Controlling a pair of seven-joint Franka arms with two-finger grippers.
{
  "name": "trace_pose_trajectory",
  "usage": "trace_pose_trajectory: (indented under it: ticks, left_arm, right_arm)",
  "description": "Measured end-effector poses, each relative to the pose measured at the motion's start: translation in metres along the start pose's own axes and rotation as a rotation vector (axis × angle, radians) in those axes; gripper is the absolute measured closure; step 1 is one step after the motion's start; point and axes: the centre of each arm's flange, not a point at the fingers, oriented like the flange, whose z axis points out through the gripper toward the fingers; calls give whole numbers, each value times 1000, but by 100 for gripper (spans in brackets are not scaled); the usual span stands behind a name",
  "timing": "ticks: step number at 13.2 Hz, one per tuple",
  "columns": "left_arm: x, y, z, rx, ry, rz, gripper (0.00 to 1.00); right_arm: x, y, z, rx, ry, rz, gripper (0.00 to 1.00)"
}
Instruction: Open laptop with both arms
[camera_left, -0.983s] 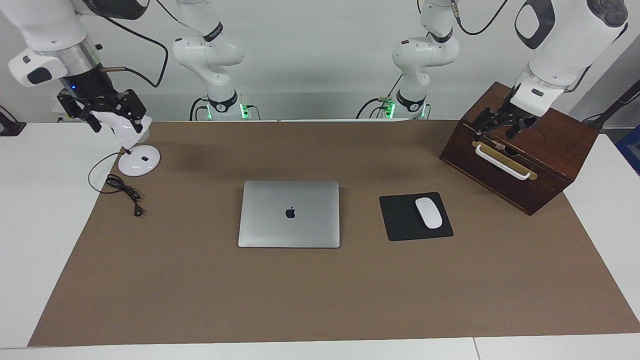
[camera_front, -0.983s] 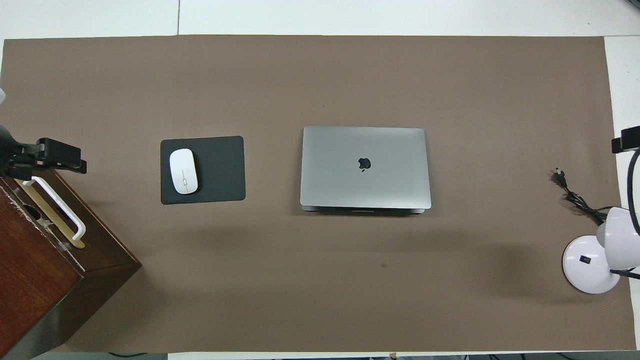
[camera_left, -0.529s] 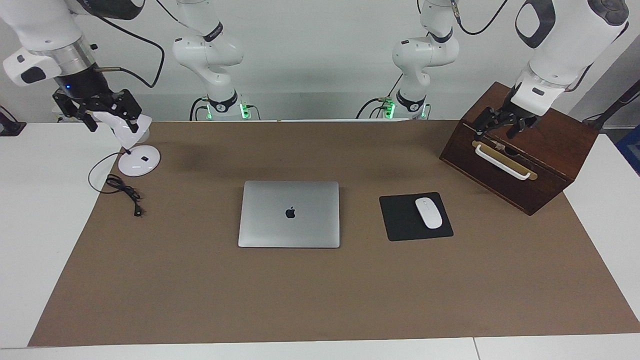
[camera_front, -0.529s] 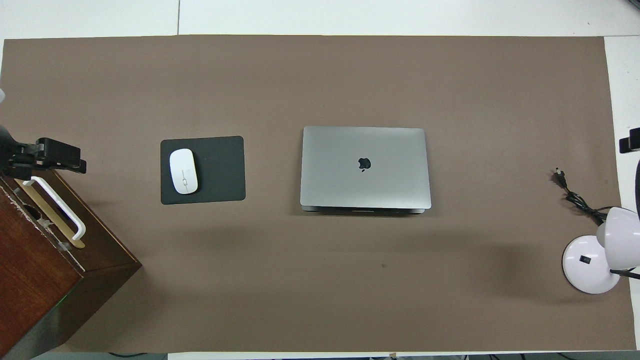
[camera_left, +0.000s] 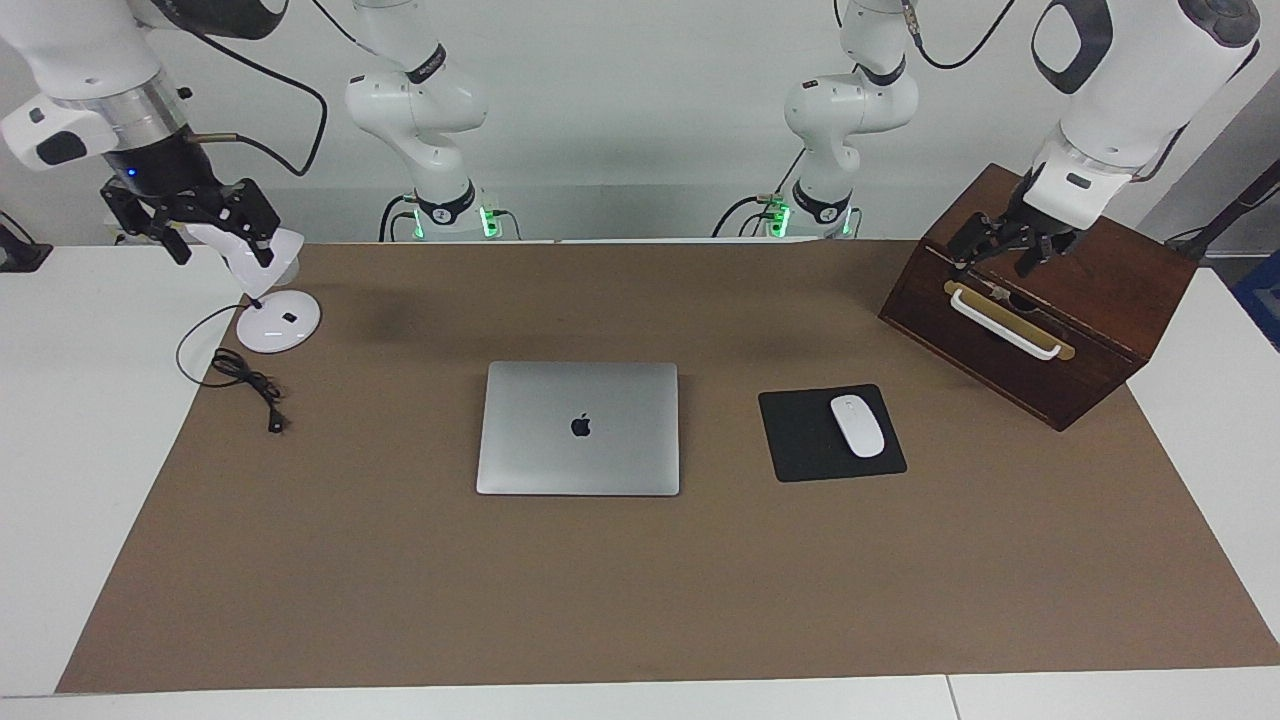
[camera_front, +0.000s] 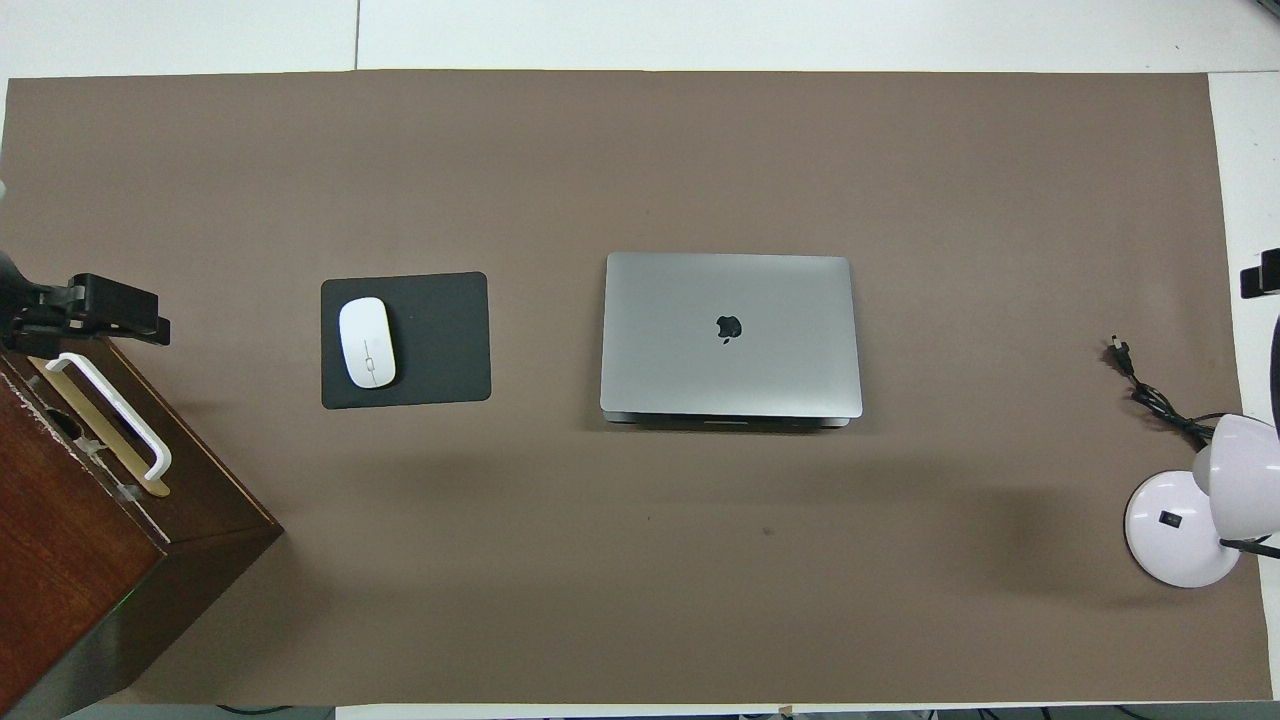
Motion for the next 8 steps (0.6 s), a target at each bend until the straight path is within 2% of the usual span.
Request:
trace_pose_trajectory:
  ticks: [8]
  left_arm:
    - [0, 0, -1, 0, 2, 0, 0]
  right_arm:
    - [31, -9, 12, -17, 135, -20, 0]
